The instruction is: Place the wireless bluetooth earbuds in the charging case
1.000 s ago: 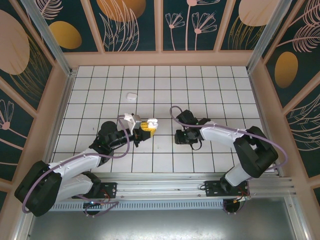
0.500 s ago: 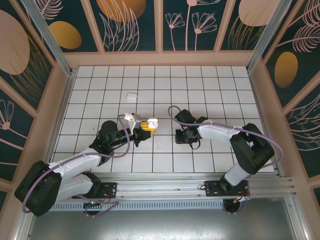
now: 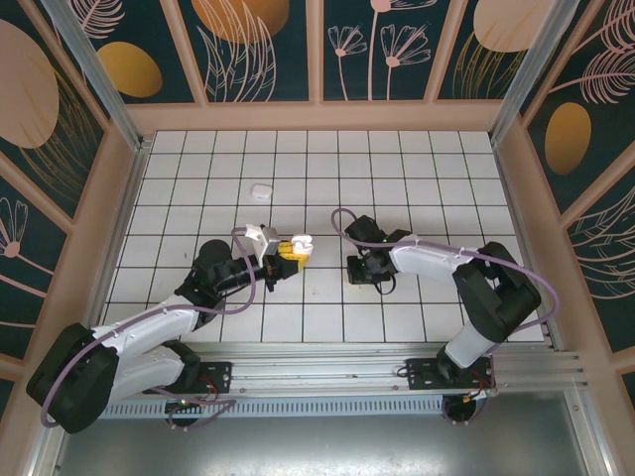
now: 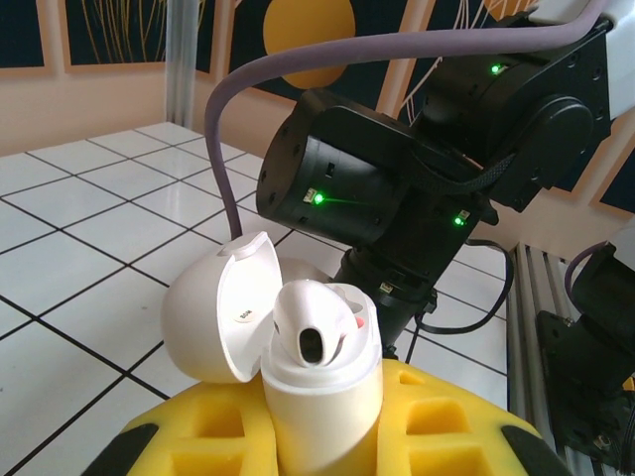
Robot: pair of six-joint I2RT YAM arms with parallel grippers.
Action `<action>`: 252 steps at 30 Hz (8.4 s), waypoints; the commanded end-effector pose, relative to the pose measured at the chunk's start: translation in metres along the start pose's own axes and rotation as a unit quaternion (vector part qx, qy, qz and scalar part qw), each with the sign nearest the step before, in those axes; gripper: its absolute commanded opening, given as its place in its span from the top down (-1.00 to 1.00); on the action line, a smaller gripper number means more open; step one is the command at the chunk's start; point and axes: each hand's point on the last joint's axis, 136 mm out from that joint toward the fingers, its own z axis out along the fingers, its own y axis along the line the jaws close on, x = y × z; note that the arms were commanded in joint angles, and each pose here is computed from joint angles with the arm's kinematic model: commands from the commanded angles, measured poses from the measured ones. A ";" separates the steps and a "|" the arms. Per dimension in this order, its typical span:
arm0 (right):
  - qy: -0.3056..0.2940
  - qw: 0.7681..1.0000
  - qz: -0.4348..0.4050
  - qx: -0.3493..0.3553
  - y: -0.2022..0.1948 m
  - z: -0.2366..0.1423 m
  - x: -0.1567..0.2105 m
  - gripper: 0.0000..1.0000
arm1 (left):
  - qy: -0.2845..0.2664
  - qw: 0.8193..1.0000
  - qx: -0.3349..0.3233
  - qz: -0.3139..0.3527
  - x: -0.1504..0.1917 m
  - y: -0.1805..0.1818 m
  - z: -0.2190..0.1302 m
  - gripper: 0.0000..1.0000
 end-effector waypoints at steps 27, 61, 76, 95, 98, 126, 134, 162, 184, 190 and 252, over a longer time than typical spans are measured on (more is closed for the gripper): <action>-0.305 0.918 -0.045 -0.250 0.076 -0.183 -0.061 0.77 | -0.037 0.999 0.018 0.015 -0.032 -0.008 0.002 1.00; -0.422 0.759 -0.238 -0.434 0.187 -0.310 -0.045 0.79 | -0.099 0.992 0.080 0.003 -0.083 -0.034 0.000 1.00; -0.448 0.756 -0.223 -0.421 0.178 -0.306 -0.049 0.79 | -0.121 0.990 0.076 0.015 -0.097 -0.040 -0.009 1.00; -0.443 0.748 -0.205 -0.449 0.180 -0.306 -0.046 0.80 | -0.140 0.988 0.065 0.017 -0.106 -0.040 -0.015 1.00; -0.438 0.745 -0.197 -0.463 0.182 -0.305 -0.045 0.80 | -0.141 0.988 0.064 0.016 -0.106 -0.039 -0.015 1.00; -0.411 0.764 -0.173 -0.467 0.185 -0.287 -0.036 0.63 | -0.147 0.987 0.055 0.022 -0.109 -0.039 -0.019 1.00; -0.417 0.767 -0.173 -0.456 0.183 -0.290 -0.037 0.11 | -0.144 0.988 0.052 0.024 -0.108 -0.039 -0.020 1.00; -0.268 0.834 -0.078 -0.476 0.165 -0.255 -0.070 -0.08 | -0.074 0.993 0.088 -0.008 -0.065 -0.037 -0.003 1.00; -0.246 0.800 -0.102 -0.538 0.173 -0.273 -0.060 0.00 | -0.077 0.993 0.086 -0.014 -0.066 -0.035 -0.001 1.00; -0.225 0.794 -0.120 -0.552 0.179 -0.273 -0.044 0.05 | -0.084 0.993 0.080 -0.010 -0.070 -0.034 -0.003 1.00; -0.245 0.878 -0.187 -0.366 0.173 -0.213 -0.043 0.48 | -0.067 0.993 0.073 -0.058 -0.085 -0.031 0.004 1.00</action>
